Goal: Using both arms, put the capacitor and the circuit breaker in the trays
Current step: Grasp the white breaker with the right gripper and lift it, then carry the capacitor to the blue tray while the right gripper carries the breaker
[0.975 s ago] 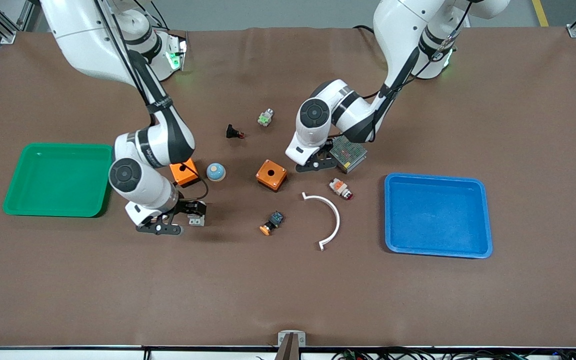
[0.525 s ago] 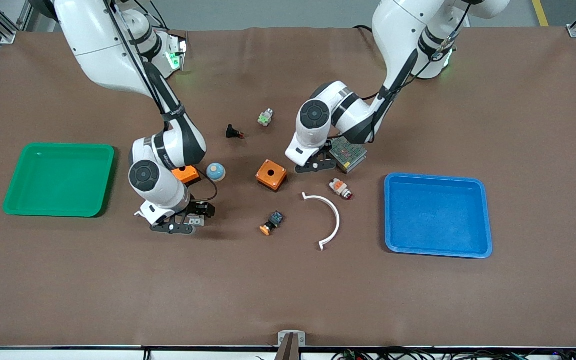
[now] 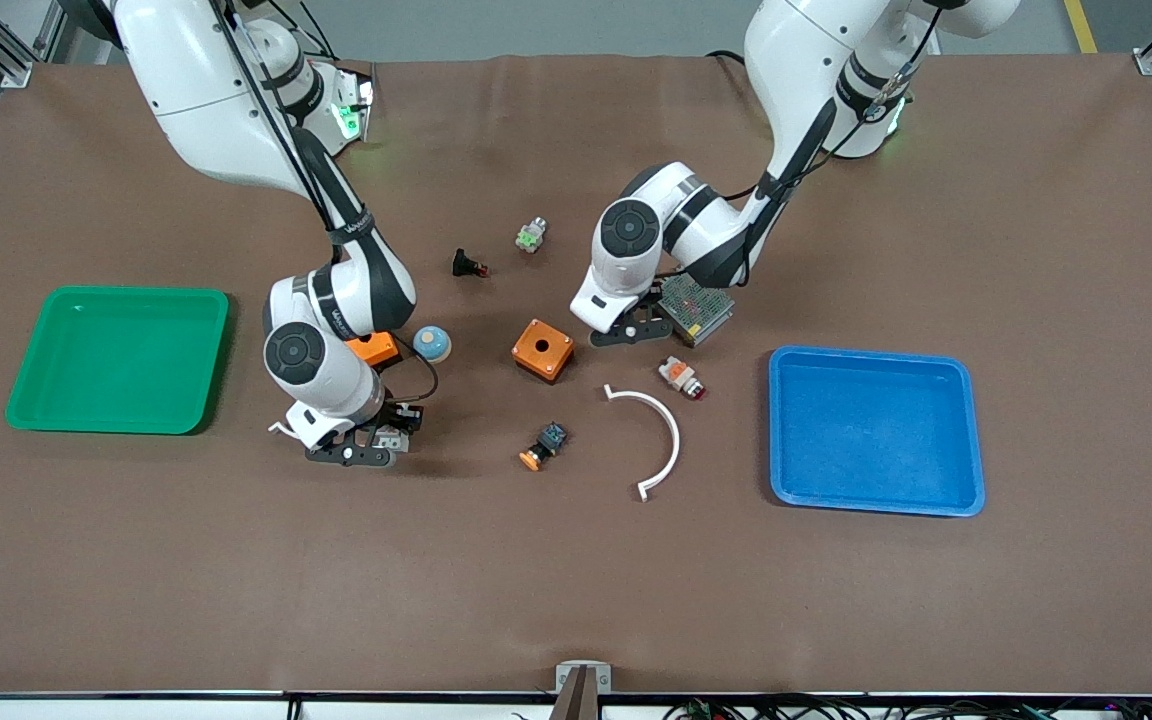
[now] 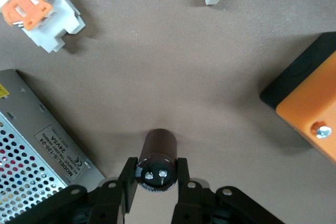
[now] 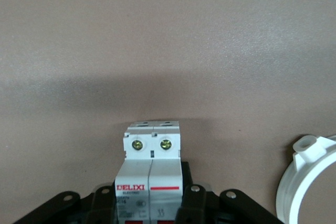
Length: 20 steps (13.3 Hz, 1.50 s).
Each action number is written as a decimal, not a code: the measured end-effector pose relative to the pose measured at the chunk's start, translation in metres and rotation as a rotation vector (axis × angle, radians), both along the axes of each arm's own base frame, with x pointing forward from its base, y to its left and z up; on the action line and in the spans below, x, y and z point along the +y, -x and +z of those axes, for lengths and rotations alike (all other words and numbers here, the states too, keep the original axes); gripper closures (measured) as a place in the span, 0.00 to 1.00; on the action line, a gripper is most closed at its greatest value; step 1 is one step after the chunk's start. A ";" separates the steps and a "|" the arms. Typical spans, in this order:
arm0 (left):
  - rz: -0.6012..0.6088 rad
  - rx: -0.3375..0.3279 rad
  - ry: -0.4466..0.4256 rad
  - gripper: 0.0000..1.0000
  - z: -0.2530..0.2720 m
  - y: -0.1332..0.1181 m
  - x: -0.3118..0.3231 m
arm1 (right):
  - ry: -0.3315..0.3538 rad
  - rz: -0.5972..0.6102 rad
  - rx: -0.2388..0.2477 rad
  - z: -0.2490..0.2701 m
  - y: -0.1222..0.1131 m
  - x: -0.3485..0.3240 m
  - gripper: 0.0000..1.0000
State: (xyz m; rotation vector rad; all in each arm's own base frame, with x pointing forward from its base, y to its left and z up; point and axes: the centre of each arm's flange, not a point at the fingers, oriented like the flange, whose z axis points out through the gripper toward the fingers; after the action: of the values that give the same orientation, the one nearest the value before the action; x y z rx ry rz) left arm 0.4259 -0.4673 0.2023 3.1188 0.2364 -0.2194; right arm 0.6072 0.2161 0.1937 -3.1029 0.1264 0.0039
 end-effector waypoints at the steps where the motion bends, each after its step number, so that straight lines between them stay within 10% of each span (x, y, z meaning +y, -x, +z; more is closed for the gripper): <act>1: 0.001 -0.002 0.002 0.66 0.000 0.000 0.000 | 0.006 -0.002 0.016 0.001 -0.001 -0.002 0.60; 5: 0.015 -0.041 0.036 0.66 0.028 -0.016 -0.002 | 0.047 -0.057 0.118 0.079 -0.036 -0.046 0.60; 10: 0.046 -0.006 -0.009 0.66 0.126 -0.066 0.051 | 0.029 -0.094 0.087 0.154 -0.051 -0.173 0.60; 20: -0.062 0.089 0.008 0.66 0.158 -0.178 0.317 | 0.072 -0.001 0.042 0.098 0.059 -0.400 0.60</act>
State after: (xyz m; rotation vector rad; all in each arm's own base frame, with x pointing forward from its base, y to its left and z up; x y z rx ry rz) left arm 0.6037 -0.1504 0.3603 3.1144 0.1393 -0.3595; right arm 0.5479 -0.1841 0.2920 -3.1752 0.1322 0.0666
